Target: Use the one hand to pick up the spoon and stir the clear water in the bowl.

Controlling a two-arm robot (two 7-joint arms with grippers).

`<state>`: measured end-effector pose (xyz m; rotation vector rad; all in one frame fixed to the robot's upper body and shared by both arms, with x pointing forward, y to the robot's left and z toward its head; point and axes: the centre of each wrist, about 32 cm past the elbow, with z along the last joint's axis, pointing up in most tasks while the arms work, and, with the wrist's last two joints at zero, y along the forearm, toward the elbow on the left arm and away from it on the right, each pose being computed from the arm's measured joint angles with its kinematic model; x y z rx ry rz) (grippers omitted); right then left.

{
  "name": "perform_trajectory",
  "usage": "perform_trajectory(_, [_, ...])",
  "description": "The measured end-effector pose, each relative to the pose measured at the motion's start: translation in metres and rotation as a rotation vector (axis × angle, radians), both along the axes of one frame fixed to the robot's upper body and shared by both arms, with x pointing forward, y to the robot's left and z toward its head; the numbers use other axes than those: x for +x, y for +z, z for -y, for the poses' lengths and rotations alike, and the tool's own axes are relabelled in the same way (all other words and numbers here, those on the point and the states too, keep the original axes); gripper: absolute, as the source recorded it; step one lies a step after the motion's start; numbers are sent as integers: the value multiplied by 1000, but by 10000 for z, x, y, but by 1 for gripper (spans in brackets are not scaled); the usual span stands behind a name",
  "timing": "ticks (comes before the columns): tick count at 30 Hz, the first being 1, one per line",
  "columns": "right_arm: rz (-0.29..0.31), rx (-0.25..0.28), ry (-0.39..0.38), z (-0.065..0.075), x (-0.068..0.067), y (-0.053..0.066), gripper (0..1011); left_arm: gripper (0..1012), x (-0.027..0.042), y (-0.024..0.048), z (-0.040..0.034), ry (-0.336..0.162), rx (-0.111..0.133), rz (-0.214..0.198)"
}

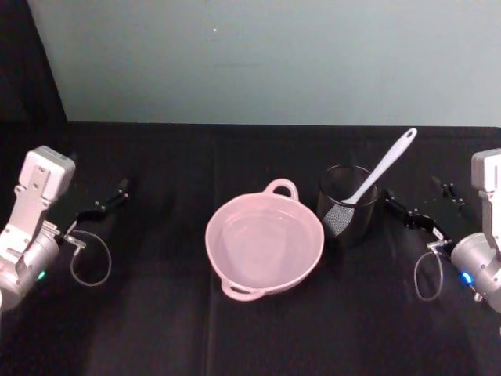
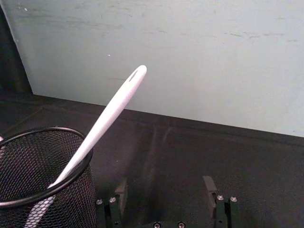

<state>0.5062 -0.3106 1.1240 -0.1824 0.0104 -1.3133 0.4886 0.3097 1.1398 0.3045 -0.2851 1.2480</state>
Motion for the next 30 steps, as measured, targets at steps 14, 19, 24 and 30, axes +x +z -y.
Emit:
perform_trajectory(14, [2,-1,1,2,-5,1,1003,1011,0,0,0,0,0,0])
perform_trajectory(19, [3,-1,0,3,-6,1,1003,1011,0,0,0,0,0,0])
perform_trajectory(24, [3,-1,0,3,-7,1,1003,1011,0,0,0,0,0,0])
perform_trajectory(30, [3,0,0,4,-7,2,1002,1011,0,0,0,0,0,0])
